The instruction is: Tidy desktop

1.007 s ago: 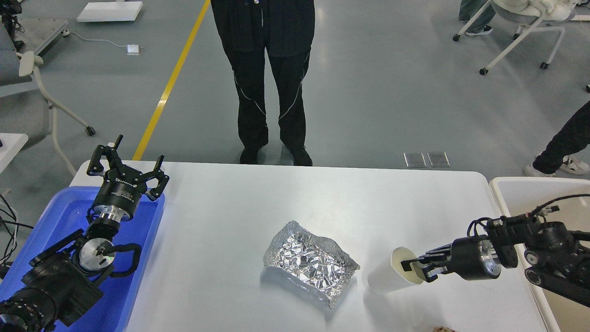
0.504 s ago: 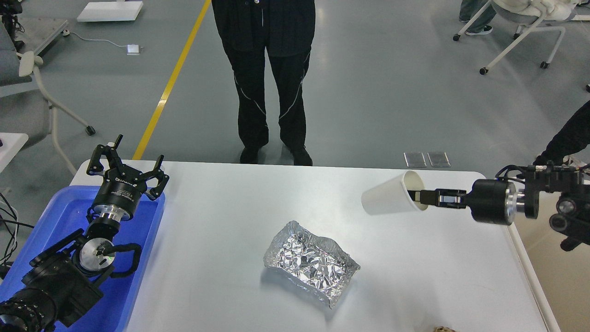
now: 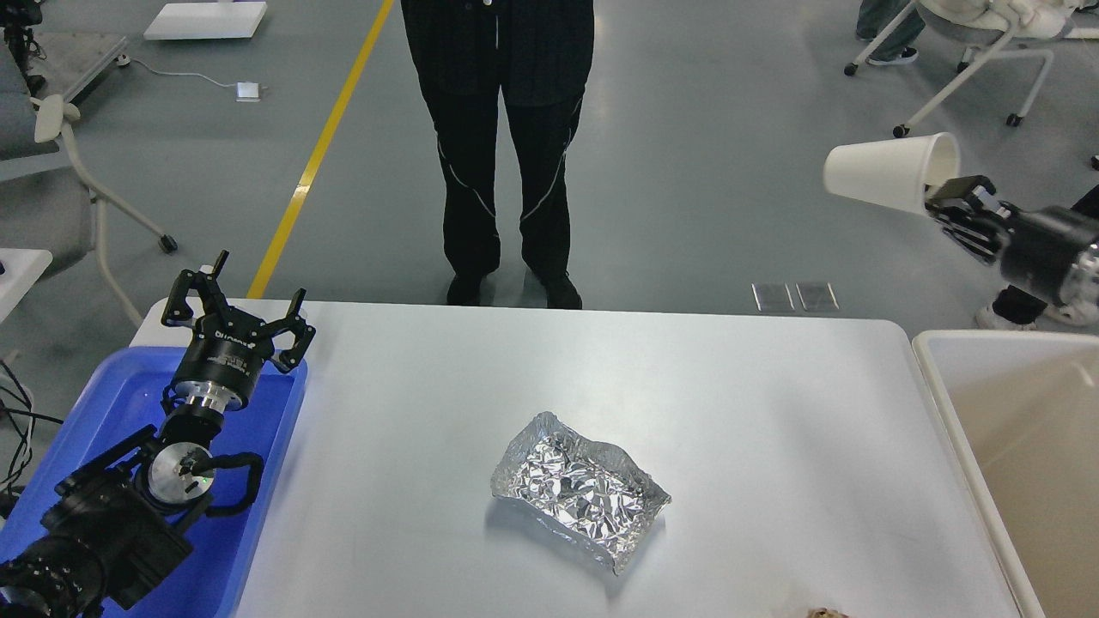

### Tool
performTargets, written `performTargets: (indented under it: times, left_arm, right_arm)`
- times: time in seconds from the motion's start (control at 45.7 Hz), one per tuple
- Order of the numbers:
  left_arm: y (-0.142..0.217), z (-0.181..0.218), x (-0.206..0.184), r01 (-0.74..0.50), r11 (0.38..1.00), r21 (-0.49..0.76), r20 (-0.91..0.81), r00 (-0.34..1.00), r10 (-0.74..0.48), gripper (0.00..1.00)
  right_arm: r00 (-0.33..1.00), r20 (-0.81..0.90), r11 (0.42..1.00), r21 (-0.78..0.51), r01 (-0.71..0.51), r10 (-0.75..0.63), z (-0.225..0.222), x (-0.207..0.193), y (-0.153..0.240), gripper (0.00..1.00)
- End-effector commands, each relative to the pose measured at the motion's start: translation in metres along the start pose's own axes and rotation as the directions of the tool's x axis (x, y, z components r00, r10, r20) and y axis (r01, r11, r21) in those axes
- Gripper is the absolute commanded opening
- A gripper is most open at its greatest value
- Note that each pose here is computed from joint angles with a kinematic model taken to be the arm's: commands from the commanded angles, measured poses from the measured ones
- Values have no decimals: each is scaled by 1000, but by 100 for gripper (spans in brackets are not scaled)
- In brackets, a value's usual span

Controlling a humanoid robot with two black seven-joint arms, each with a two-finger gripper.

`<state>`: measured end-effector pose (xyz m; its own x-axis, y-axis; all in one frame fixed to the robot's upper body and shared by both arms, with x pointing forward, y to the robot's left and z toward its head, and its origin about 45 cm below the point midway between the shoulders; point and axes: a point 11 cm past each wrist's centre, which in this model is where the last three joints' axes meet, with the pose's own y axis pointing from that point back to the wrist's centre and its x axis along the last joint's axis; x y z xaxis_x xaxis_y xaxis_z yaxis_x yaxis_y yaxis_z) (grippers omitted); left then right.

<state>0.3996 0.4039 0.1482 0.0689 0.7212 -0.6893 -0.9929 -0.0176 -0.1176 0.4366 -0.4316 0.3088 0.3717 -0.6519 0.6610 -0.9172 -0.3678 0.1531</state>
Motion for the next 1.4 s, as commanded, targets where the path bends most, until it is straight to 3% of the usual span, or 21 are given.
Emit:
performTargets:
  times: [0.0,0.285,0.416,0.679,1.073,1.095,1.139,1.182,1.248,1.336,1.38]
  left_arm:
    - [0,0,0,0,1000,0,0,1000,0,100]
    - [0,0,0,0,1000,0,0,1000,0,100]
    - [0,0,0,0,1000,0,0,1000,0,100]
    - [0,0,0,0,1000,0,0,1000,0,100]
    - [0,0,0,-1,1000,0,1,1000,1,100]
    - [0,0,0,-1,1000,0,1,1000,1,100]
    - [0,0,0,0,1000,0,0,1000,0,100]
    - [0,0,1,-2,1000,0,2,1000,2,100]
    - [0,0,0,0,1000,0,0,1000,0,100]
    - [0,0,0,-1,1000,0,1,1000,1,100]
    - [0,0,0,-1,1000,0,1,1000,1,100]
  right_arm:
    - [947,15,923,-228,-311,322,75,65,41,0]
    - [895,-110,754,-501,-425,431,150,59,102,0]
    - [888,-174,628,-650,-428,425,184,35,133,0]
    - [931,-161,404,-867,-292,328,242,-40,188,0]
    - [950,-113,363,-906,-219,292,260,-97,201,0]
    - [950,-112,361,-907,-218,293,261,-98,201,3]
    - [946,-116,360,-905,-226,304,261,-98,202,26]
    - [942,-127,357,-903,-239,311,261,-97,202,42]
    - [935,-142,351,-900,-260,326,260,-94,202,57]
    - [927,-154,351,-894,-277,341,258,-90,200,87]
    - [925,-151,357,-891,-279,348,257,-88,196,93]
